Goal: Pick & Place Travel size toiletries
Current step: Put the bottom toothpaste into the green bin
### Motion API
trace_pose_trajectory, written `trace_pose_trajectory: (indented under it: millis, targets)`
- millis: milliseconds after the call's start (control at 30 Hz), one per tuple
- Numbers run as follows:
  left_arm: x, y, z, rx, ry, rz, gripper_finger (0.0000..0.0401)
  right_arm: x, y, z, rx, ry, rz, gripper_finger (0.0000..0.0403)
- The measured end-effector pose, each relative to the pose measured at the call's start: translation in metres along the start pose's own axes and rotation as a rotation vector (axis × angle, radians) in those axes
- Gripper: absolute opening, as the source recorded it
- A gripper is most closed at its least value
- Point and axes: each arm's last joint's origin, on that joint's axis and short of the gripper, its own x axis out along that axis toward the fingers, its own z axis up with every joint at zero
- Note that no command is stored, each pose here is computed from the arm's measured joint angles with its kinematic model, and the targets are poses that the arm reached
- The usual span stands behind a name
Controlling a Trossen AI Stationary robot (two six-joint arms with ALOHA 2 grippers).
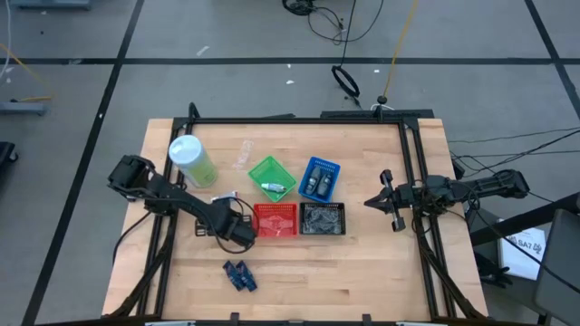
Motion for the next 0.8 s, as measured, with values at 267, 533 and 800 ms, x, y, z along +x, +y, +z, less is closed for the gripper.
trace_pose_trajectory:
  millis: [267, 533, 800]
  targets:
    - [0.0049, -0.0042, -0.0058, 0.018, 0.062, 0.008, 0.0223, 0.0000, 0.0000, 0.0001, 0.000, 0.000, 0.000, 0.0000]
    - [0.0049, -0.0028, -0.0043, 0.026, 0.034, 0.017, 0.0219, 0.0000, 0.0000, 0.0001, 0.000, -0.001, 0.000, 0.0000]
    - [0.0059, -0.0030, -0.0019, 0.027, -0.036, -0.006, 0.0134, 0.0000, 0.0000, -0.0001, 0.000, 0.000, 0.000, 0.0000]
